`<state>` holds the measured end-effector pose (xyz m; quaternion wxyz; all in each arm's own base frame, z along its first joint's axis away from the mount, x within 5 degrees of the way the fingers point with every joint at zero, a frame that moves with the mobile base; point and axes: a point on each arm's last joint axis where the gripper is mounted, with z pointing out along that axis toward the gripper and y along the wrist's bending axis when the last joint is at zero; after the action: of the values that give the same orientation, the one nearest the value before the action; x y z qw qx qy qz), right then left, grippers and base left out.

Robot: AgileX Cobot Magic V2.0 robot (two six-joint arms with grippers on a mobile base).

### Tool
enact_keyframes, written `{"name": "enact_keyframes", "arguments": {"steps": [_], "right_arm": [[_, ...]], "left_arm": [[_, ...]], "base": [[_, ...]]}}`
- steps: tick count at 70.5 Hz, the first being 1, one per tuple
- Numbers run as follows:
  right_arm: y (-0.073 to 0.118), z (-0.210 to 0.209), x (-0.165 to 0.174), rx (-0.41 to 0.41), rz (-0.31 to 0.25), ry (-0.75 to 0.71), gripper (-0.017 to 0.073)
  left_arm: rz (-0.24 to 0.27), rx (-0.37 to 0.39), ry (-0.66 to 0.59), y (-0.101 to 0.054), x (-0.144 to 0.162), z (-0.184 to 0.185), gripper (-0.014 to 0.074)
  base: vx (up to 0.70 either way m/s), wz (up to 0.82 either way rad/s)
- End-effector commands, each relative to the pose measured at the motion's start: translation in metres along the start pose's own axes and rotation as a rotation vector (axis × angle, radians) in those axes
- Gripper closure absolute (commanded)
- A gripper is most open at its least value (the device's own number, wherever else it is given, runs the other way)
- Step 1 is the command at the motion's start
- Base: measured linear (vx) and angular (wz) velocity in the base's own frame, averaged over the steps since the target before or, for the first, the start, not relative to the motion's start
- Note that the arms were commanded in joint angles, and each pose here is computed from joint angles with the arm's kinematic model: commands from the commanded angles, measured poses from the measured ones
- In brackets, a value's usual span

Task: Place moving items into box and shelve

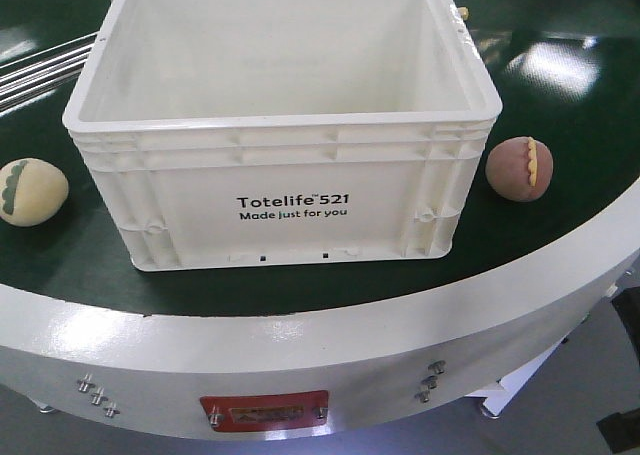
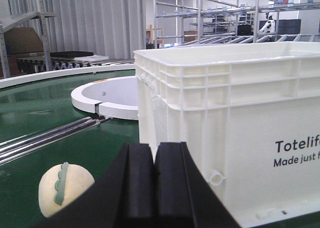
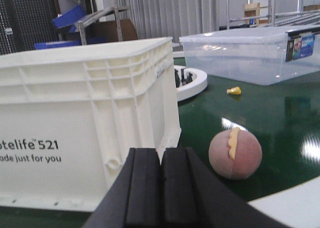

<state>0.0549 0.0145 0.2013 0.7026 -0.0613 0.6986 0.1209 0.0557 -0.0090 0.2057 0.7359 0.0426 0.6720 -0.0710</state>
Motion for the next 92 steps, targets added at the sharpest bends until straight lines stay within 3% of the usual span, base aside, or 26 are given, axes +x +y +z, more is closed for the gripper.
{"name": "enact_keyframes", "arguments": {"steps": [1,6,15,24,35,41,59,92], "right_arm": [[0.002,-0.001,-0.025,-0.007,-0.011,-0.069,0.0574],[0.003,0.002,-0.036,-0.004,-0.010,-0.033,0.0574],[0.005,0.016,-0.063,0.001,-0.010,0.030,0.0574],[0.008,0.045,-0.093,0.006,-0.010,0.093,0.0574],[0.010,0.088,-0.125,0.011,-0.099,0.143,0.0574],[0.011,0.111,-0.139,0.009,-0.119,0.143,0.0574],[0.015,0.155,-0.157,-0.017,-0.133,0.027,0.0574],[0.016,0.161,-0.157,-0.026,-0.131,-0.015,0.0566]], "left_arm": [[-0.048,0.008,-0.083,0.000,-0.007,0.001,0.0619],[-0.062,0.009,-0.078,-0.001,-0.016,0.004,0.0619],[-0.045,0.009,-0.076,-0.002,-0.050,0.012,0.0619],[-0.044,0.006,-0.025,-0.003,-0.085,0.038,0.0619],[-0.028,0.004,0.043,-0.005,-0.118,0.086,0.0619],[-0.028,0.003,0.062,-0.005,-0.133,0.113,0.0619],[-0.031,0.002,0.080,-0.006,-0.142,0.167,0.0619],[-0.030,0.004,0.018,-0.006,-0.144,0.175,0.0619]], "base": [[0.00,0.00],[0.00,0.00],[0.00,0.00],[0.00,0.00],[0.00,0.00],[0.00,0.00],[0.00,0.00],[0.00,0.00]]}}
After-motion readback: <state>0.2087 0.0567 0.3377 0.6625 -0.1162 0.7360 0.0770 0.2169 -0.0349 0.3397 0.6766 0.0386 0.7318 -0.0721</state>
